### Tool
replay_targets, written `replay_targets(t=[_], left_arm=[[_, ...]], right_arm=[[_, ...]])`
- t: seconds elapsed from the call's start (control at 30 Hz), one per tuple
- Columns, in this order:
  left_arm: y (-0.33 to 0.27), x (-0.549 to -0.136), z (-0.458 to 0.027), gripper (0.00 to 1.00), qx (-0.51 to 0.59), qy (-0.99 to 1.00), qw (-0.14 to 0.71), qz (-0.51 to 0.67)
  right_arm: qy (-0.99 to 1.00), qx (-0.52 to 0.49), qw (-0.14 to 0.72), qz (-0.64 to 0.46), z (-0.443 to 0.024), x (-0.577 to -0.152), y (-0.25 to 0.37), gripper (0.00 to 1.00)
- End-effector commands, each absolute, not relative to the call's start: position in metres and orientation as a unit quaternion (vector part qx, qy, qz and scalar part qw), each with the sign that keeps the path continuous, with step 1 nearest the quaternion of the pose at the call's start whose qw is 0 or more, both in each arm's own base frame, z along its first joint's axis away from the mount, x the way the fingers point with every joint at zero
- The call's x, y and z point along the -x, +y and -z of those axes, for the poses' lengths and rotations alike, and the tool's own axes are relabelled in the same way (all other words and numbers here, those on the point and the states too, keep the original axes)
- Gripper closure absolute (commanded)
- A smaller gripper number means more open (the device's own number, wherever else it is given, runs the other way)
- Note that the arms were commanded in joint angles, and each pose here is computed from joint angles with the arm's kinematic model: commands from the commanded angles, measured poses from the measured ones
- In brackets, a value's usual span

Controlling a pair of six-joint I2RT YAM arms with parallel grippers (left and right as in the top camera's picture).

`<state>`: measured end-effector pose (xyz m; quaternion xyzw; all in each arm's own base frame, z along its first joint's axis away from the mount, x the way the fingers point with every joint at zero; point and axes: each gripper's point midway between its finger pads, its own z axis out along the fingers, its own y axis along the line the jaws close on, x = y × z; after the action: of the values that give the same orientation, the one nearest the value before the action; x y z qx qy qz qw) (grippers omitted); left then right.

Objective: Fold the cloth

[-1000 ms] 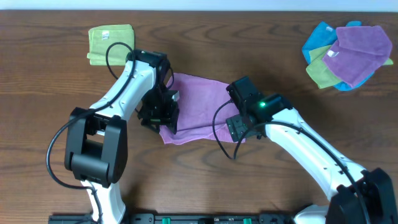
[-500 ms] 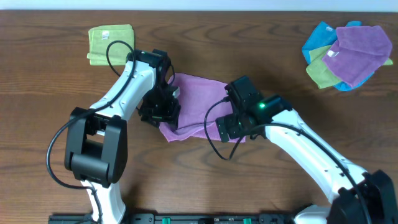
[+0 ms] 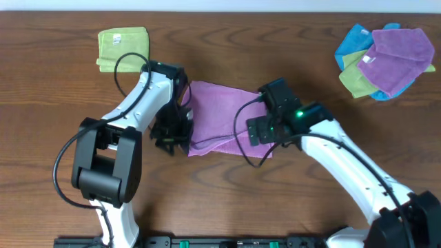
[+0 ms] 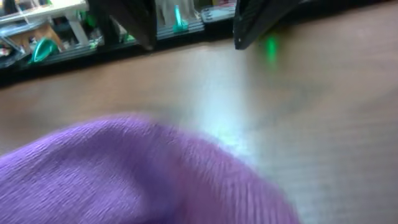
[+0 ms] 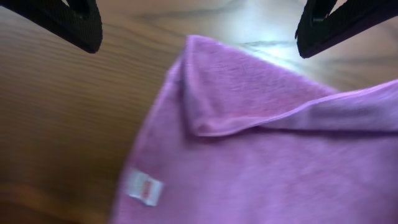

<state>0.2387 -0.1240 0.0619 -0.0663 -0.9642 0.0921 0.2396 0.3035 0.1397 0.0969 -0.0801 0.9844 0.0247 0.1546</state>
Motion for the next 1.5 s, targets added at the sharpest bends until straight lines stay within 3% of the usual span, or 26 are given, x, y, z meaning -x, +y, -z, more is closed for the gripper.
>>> replay_targets(t=[0.0, 0.27, 0.43, 0.53, 0.73, 1.17, 1.47], left_arm=[[-0.120, -0.226, -0.061, 0.59, 0.058, -0.960, 0.261, -0.083], [-0.124, -0.201, -0.062, 0.43, 0.064, -0.963, 0.228, -0.127], [-0.120, -0.190, -0.045, 0.32, 0.020, -0.979, 0.147, -0.138], [-0.124, -0.206, -0.029, 0.28, -0.041, -0.985, 0.070, -0.154], [-0.123, -0.234, 0.008, 0.28, -0.183, -0.966, -0.032, -0.177], [-0.122, -0.249, 0.016, 0.32, -0.241, -0.950, -0.079, -0.184], [-0.129, -0.283, 0.003, 0.25, -0.285, -0.926, -0.154, -0.197]], right_arm=[[0.988, 0.040, 0.152, 0.001, -0.096, -0.305, 0.113, 0.01], [0.989, 0.027, 0.143, 0.005, -0.095, -0.303, 0.104, 0.01], [0.989, 0.033, 0.147, 0.004, -0.096, -0.306, 0.104, 0.01], [0.988, 0.046, 0.146, 0.000, -0.096, -0.305, 0.106, 0.01], [0.989, 0.065, 0.132, 0.007, -0.094, -0.299, 0.104, 0.01], [0.990, 0.087, 0.113, 0.014, -0.092, -0.290, 0.101, 0.01], [0.990, 0.088, 0.114, 0.014, -0.092, -0.290, 0.101, 0.01]])
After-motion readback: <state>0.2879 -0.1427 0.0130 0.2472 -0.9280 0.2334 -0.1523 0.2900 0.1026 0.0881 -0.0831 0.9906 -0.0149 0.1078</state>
